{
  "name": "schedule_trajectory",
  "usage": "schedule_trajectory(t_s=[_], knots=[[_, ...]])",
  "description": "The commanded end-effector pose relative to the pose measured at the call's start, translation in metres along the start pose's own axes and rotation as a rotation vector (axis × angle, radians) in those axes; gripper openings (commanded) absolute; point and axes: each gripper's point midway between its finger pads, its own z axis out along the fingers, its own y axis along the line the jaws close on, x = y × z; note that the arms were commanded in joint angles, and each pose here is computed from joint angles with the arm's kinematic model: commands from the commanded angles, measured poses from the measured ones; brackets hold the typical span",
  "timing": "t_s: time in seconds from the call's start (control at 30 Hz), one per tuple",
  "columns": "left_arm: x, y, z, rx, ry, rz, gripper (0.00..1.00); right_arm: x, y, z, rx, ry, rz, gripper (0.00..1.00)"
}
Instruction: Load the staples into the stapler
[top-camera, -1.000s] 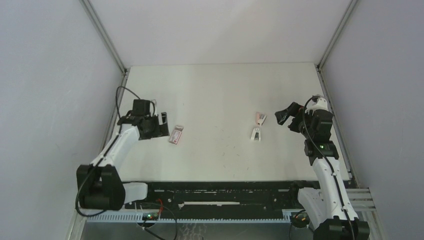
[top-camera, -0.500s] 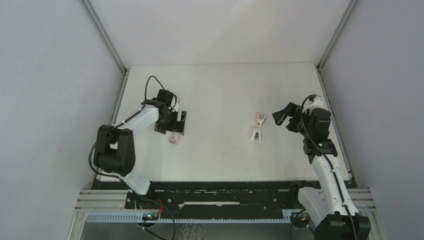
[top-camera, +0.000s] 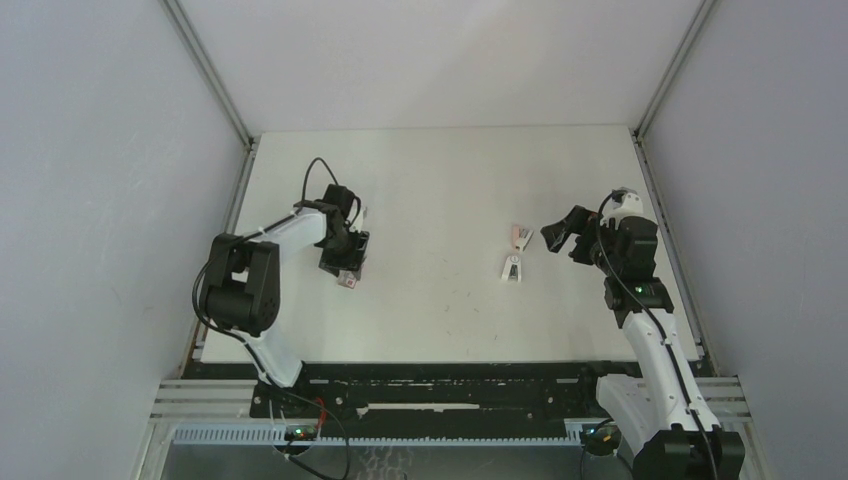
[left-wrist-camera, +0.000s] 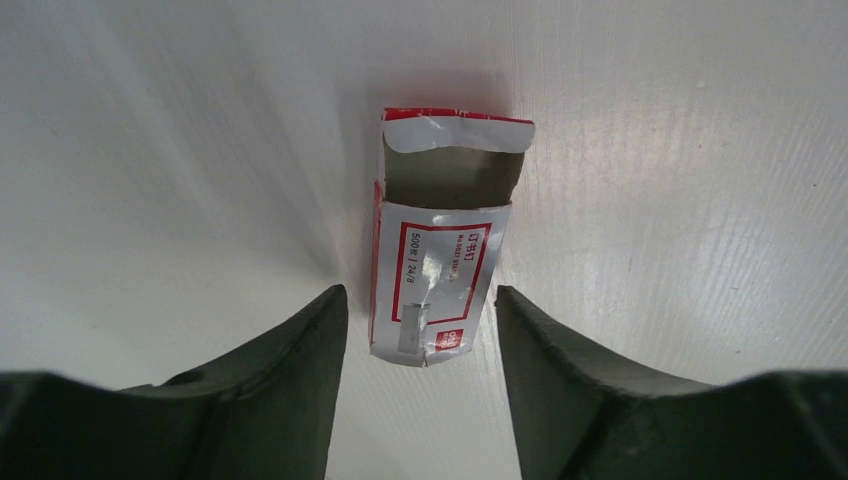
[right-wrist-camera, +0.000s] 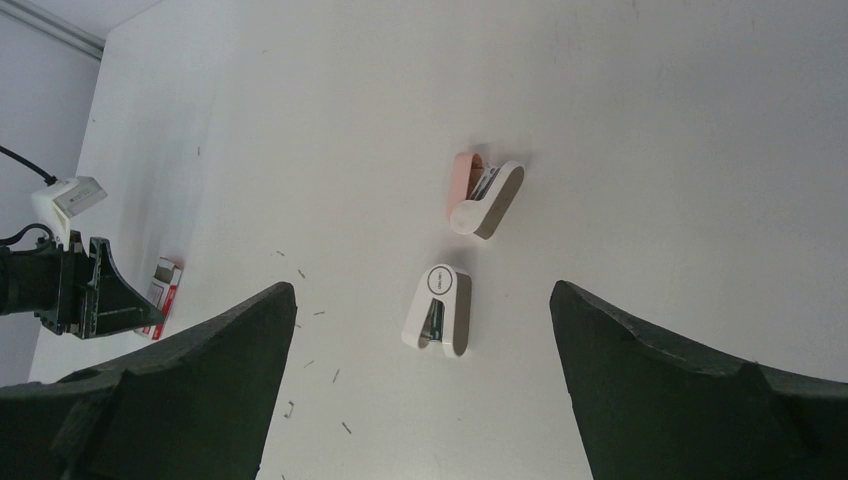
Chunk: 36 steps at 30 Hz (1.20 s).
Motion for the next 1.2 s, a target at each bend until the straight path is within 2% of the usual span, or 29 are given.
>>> schedule_trajectory(t_s=[0.0,0.27,0.4,0.6,0.8,0.9,0.93,0.97,1.03,1.17], knots=[[-0.02,0.003,-0.005,-0.016,-0.053,0.031,0.57,-0.013,0.006,-0.001,-0.017,-0.053,-0.045,0.97],[-0.019,-0.001,-0.001,0.0,-0.048,0.046,0.54,-0.012,0.009,0.0,-0.023,-0.051,-0.055,0.97],[-0.017,-0.012,0.0,0.025,-0.047,0.089,0.49,-0.012,0.01,0.0,-0.024,-0.051,-0.059,0.96],[-0.011,-0.047,-0.003,0.061,-0.063,0.236,0.43,-0.011,0.01,0.0,-0.025,-0.05,-0.062,0.96],[0.01,-0.094,-0.003,0.079,-0.061,0.471,0.42,-0.012,0.01,-0.001,-0.023,-0.052,-0.061,0.96],[0.019,-0.103,0.0,0.038,-0.053,0.549,0.48,-0.012,0.009,-0.001,-0.02,-0.052,-0.062,0.96],[0.019,-0.103,-0.001,0.016,-0.059,0.564,0.52,-0.011,0.009,-0.001,-0.021,-0.05,-0.062,0.96],[0.018,-0.103,-0.003,0.0,-0.071,0.571,0.6,-0.011,0.009,-0.001,-0.021,-0.048,-0.062,0.96],[0.012,-0.102,-0.012,-0.028,-0.12,0.57,0.72,-0.011,0.01,-0.001,-0.028,-0.046,-0.062,0.96],[-0.004,-0.104,-0.046,-0.078,-0.274,0.499,0.81,-0.009,0.011,-0.001,-0.031,-0.041,-0.064,0.96]])
